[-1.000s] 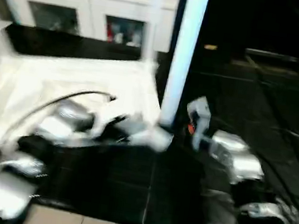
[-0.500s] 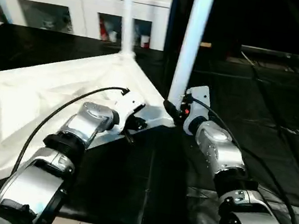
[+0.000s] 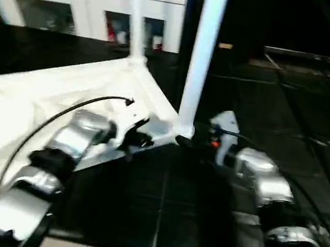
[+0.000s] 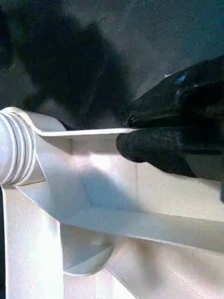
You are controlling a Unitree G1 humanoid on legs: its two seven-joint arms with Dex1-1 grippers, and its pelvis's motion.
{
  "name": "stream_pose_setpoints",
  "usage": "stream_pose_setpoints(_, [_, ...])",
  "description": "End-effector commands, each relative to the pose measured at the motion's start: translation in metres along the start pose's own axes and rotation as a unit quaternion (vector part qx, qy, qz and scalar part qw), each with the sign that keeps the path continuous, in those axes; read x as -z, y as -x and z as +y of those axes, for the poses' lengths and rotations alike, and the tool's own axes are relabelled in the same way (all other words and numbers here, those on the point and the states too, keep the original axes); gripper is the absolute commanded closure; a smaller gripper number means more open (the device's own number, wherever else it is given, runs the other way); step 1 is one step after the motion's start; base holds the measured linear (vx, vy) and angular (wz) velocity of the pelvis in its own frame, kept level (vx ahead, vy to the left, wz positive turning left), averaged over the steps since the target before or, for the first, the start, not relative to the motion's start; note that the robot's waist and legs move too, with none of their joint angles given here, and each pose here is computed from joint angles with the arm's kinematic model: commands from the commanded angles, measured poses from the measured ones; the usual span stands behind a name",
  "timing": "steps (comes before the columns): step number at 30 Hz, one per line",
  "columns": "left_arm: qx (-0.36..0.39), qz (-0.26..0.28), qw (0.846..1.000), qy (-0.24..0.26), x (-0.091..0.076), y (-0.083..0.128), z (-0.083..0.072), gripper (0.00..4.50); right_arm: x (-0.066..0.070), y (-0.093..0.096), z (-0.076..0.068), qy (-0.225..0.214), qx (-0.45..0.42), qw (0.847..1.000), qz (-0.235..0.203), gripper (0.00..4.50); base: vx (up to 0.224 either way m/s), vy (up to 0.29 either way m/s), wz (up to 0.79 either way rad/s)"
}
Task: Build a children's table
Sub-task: Rotate leg to tighten
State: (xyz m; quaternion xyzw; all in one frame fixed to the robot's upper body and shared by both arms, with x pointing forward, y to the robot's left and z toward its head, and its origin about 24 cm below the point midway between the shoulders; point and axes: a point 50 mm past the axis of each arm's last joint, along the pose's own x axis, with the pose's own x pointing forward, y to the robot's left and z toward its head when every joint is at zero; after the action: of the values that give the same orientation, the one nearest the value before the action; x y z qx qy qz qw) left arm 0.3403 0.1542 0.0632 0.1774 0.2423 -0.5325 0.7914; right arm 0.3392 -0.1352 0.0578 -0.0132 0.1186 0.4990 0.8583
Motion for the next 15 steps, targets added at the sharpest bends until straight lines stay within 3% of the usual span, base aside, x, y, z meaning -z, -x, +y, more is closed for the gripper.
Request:
stream_pose_setpoints(1, [0.075, -0.004, 0.997, -0.031, -0.002, 0.001, -0.011, 4.5, -0.01, 0.004, 0.002, 0.017, -0.053, 0.998, -0.002, 0.14, 0.0, 0.0, 0.0])
stream_pose_setpoints(10, [0.151, 0.05, 0.985, -0.075, 0.012, 0.019, -0.019, 4.5, -0.009, 0.011, 0.01, 0.034, -0.181, 0.982, 0.035, 0.14, 0.0, 0.0, 0.0])
stream_pose_setpoints(14, [0.163, 0.055, 0.982, -0.083, 0.013, 0.021, -0.02, 4.5, -0.009, 0.009, 0.012, 0.025, -0.204, 0.978, 0.035, 0.3, 0.0, 0.0, 0.0])
stream_pose_setpoints(15, [0.168, 0.056, 0.98, -0.085, 0.013, 0.022, -0.021, 4.5, -0.01, 0.008, 0.013, 0.022, -0.213, 0.976, 0.035, 0.52, 0.0, 0.0, 0.0])
